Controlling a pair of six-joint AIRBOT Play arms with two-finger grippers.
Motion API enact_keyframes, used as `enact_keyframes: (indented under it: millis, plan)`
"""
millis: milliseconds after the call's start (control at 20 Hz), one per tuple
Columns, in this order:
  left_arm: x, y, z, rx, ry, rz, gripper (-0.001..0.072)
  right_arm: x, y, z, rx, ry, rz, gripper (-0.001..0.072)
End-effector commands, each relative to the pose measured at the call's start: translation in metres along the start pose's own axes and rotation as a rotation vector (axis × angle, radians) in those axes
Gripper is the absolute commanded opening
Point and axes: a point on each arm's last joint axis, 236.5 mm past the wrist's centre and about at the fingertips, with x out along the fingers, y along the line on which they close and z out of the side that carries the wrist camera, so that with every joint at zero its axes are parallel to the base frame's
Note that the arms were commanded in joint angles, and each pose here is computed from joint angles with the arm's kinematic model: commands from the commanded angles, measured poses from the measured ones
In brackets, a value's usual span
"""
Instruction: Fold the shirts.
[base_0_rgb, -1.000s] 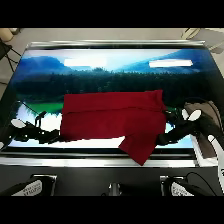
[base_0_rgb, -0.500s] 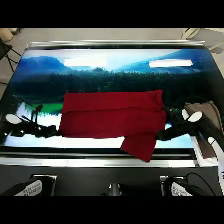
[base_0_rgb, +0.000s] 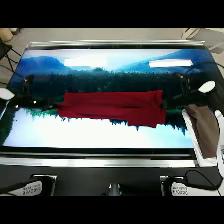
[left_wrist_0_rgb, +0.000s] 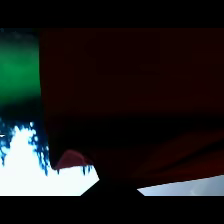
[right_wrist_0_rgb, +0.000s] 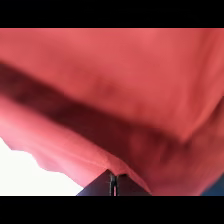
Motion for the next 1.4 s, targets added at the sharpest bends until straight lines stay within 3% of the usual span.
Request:
enact_keyframes:
  millis: [0, 200, 450, 500, 550, 600, 750, 950, 1000, 1350]
  plan:
    - [0.023, 0.009, 0.050, -0.066, -0.024, 0.000, 0.0018, 0.011, -0.029, 0.057, -0.002, -0.096, -0.023, 0.0019]
    - [0.061, 0.018, 0.067, -0.112, 0.037, -0.013, 0.0019, 0.041, -0.050, 0.098, 0.020, -0.182, -0.058, 0.0020]
    - [0.100, 0.036, 0.052, -0.202, 0.119, -0.008, 0.0043, 0.079, -0.066, 0.084, 0.062, -0.134, -0.052, 0.0030]
    - [0.101, 0.036, 0.050, -0.207, 0.125, -0.009, 0.0248, 0.077, -0.067, 0.085, 0.061, -0.140, -0.054, 0.0174]
    - [0.098, 0.035, 0.051, -0.206, 0.128, -0.010, 0.0532, 0.070, -0.065, 0.085, 0.057, -0.138, -0.050, 0.0593]
    - [0.091, 0.035, 0.050, -0.193, 0.142, -0.017, 0.0575, 0.061, -0.064, 0.080, 0.034, -0.121, -0.047, 0.0694]
    - [0.059, 0.034, 0.046, -0.185, 0.197, -0.043, 0.0575, 0.032, -0.091, 0.036, 0.064, 0.008, -0.056, 0.0713]
    - [0.010, 0.010, 0.058, -0.104, 0.126, -0.050, 0.0561, 0.021, -0.105, -0.017, 0.244, 0.116, 0.104, 0.0713]
    - [-0.003, -0.001, 0.063, -0.076, 0.095, -0.050, 0.0529, 0.024, -0.102, -0.019, 0.271, 0.114, 0.147, 0.0714]
    - [-0.067, -0.074, 0.069, 0.111, -0.041, -0.071, 0.0529, 0.078, -0.066, 0.006, 0.361, 0.052, 0.346, 0.0714]
